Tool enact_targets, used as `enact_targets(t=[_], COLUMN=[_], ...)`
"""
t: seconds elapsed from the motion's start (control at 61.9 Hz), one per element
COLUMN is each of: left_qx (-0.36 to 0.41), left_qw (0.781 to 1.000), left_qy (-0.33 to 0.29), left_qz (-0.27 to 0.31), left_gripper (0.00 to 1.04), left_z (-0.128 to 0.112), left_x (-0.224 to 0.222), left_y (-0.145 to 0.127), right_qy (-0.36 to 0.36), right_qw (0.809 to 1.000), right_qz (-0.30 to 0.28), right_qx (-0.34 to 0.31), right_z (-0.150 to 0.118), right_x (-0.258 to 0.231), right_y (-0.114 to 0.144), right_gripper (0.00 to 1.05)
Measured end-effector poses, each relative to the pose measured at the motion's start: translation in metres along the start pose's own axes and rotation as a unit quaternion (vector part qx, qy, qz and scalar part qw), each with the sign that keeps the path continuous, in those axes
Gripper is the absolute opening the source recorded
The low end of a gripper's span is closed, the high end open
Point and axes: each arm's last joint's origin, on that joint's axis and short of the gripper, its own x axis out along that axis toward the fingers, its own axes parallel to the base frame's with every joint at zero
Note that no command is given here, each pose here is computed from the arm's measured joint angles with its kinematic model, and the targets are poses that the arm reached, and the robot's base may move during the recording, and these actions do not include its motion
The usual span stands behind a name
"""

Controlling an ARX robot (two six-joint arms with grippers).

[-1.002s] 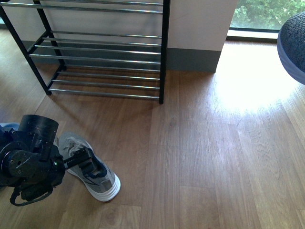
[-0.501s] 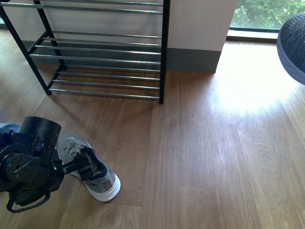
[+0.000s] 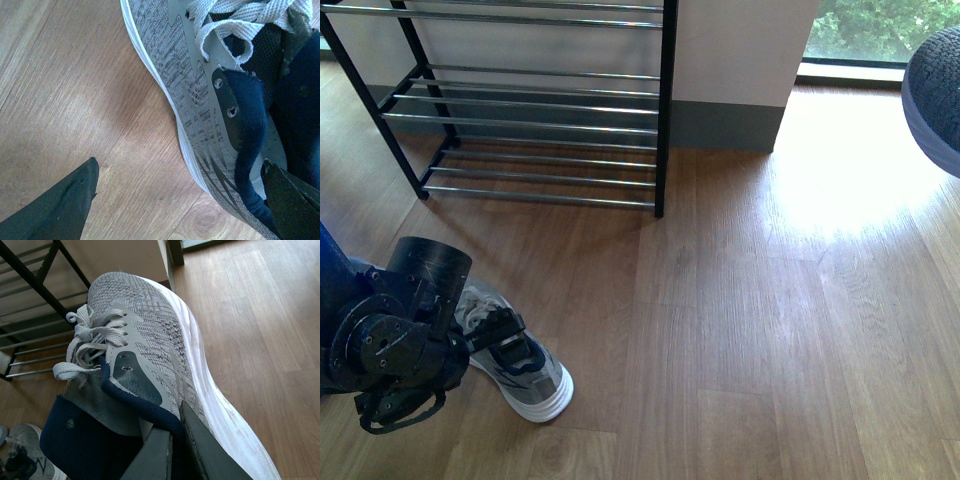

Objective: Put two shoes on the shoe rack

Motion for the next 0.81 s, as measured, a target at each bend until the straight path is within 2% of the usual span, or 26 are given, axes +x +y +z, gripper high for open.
enact_targets(t=[0.323, 0.614, 0.808], left_qx=[0.014, 0.008, 0.001], left_qw=[1.0, 1.0, 0.999], left_qy=[-0.006, -0.026, -0.038], left_qz=[-0.011, -0.012, -0.02], left_gripper=[0.95, 0.95, 0.95], left_z=[0.0, 0.003, 0.001], left_x=[-0.005, -0.039, -0.045], left_y=[-0.023, -0.016, -0.01], right_qy=[0.0, 0.0, 0.0], right_qw=[1.0, 1.0, 1.0], right_qz=[0.0, 0.0, 0.0], right_qx=[0.0, 0.0, 0.0], right_z=[0.0, 0.0, 0.0], right_x=[0.0, 0.0, 0.0], right_y=[0.0, 0.0, 0.0], right_gripper=[0.01, 0.01, 0.01])
